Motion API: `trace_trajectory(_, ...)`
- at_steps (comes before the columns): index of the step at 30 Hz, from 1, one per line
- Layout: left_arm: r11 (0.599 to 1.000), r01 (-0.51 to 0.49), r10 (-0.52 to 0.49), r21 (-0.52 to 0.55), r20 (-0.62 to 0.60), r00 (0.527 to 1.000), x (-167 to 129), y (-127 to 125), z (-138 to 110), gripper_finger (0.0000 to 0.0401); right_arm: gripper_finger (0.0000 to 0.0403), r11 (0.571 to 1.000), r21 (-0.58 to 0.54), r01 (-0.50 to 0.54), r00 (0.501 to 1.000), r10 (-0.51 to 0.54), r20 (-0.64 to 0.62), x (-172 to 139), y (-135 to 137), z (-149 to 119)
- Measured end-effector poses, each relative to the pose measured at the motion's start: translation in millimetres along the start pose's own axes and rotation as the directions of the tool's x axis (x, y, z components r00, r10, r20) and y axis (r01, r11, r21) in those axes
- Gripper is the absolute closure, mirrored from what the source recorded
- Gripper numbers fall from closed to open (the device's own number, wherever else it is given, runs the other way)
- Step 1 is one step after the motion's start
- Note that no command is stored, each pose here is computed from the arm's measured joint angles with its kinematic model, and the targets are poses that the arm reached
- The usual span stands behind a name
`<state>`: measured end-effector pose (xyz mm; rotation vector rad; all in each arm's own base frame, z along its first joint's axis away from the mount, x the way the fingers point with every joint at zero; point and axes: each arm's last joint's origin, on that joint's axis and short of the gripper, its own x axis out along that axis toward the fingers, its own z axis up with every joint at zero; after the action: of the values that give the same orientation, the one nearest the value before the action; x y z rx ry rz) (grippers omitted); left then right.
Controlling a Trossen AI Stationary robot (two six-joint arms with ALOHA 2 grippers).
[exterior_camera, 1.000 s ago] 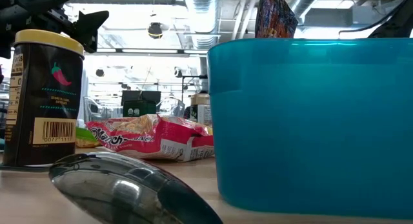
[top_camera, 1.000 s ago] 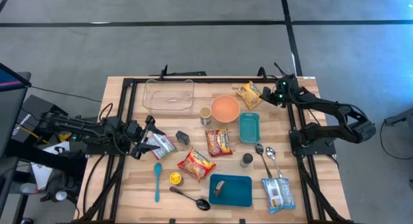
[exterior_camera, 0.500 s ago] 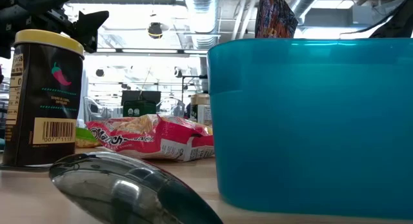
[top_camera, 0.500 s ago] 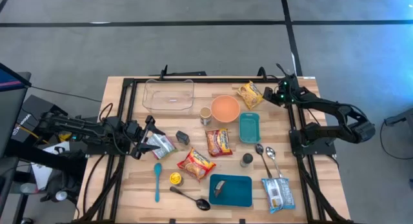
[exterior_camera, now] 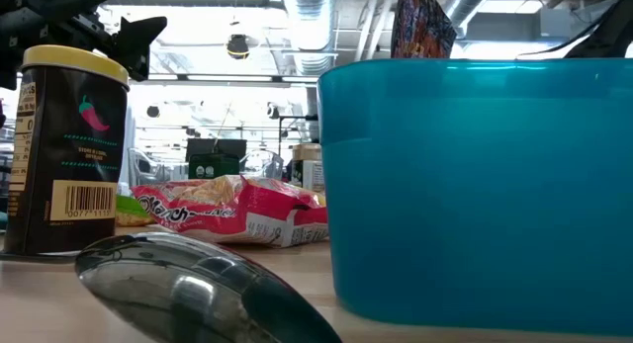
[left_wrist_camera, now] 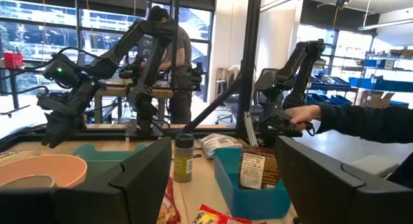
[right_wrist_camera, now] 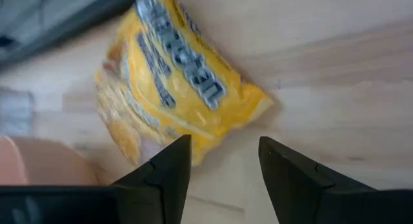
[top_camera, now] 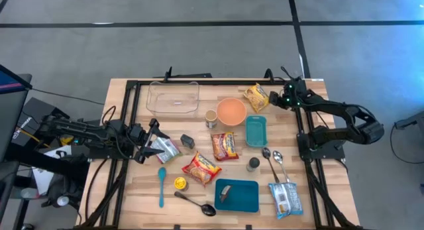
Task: Pick & Place Food Item
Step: Put the yellow noodle pack into the transparent bin
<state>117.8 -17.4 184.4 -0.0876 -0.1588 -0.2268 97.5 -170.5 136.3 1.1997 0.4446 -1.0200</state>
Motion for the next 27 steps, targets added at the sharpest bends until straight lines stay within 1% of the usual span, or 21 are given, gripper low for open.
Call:
trace_trajectory(5, 1.000, 0.000, 0.000, 0.000, 0.000, 1.000, 0, 0, 0, 0.0130, 0.0240, 0.999, -0.040, 0.005, 1.000, -0.005, -0.007, 1, 1, -2)
trace_trajectory(9, 1.000, 0.000, 0.000, 0.000, 0.000, 1.000, 0, 0, 0, 0.0130, 0.0247, 0.997, -0.077, -0.014, 1.000, 0.012, -0.024, 2, 6, -6)
trace_trajectory(11, 1.000, 0.000, 0.000, 0.000, -0.001, 1.000, 0, 0, 0, 0.0130, 0.0248, 0.994, -0.100, -0.036, 0.999, 0.033, -0.030, 2, 11, -8)
trace_trajectory(15, 1.000, 0.000, 0.000, 0.000, 0.000, 1.000, 0, 0, 0, 0.0130, 0.0249, 0.981, -0.144, -0.129, 0.990, 0.119, -0.075, 3, 22, -11)
trace_trajectory(17, 1.000, 0.000, 0.000, 0.000, -0.001, 1.000, 0, 0, 0, 0.0130, 0.0249, 0.970, -0.189, -0.154, 0.988, 0.145, -0.058, 1, 29, -8)
trace_trajectory(19, 1.000, 0.000, 0.000, 0.000, -0.001, 1.000, 0, 0, 0, 0.0130, 0.0249, 0.948, -0.267, -0.170, 0.985, 0.171, -0.020, -1, 39, -1)
trace_trajectory(21, 1.000, 0.000, 0.000, 0.000, -0.001, 1.000, 0, 0, 0, 0.0130, 0.0249, 0.905, -0.386, -0.178, 0.981, 0.192, -0.002, -4, 48, 5)
trace_trajectory(23, 1.000, 0.001, -0.001, 0.000, 0.000, 1.000, 0, 0, 0, 0.0130, 0.0249, 0.861, -0.484, -0.153, 0.982, 0.186, 0.019, -9, 56, 12)
trace_trajectory(25, 1.000, 0.001, -0.001, 0.000, 0.000, 1.000, 0, 0, 0, 0.0130, 0.0249, 0.834, -0.545, -0.087, 0.992, 0.124, 0.032, -12, 59, 15)
trace_trajectory(27, 1.000, 0.000, 0.000, 0.000, 0.000, 1.000, 0, 0, 0, 0.0130, 0.0249, 0.805, -0.593, -0.003, 0.999, 0.022, 0.026, -13, 59, 18)
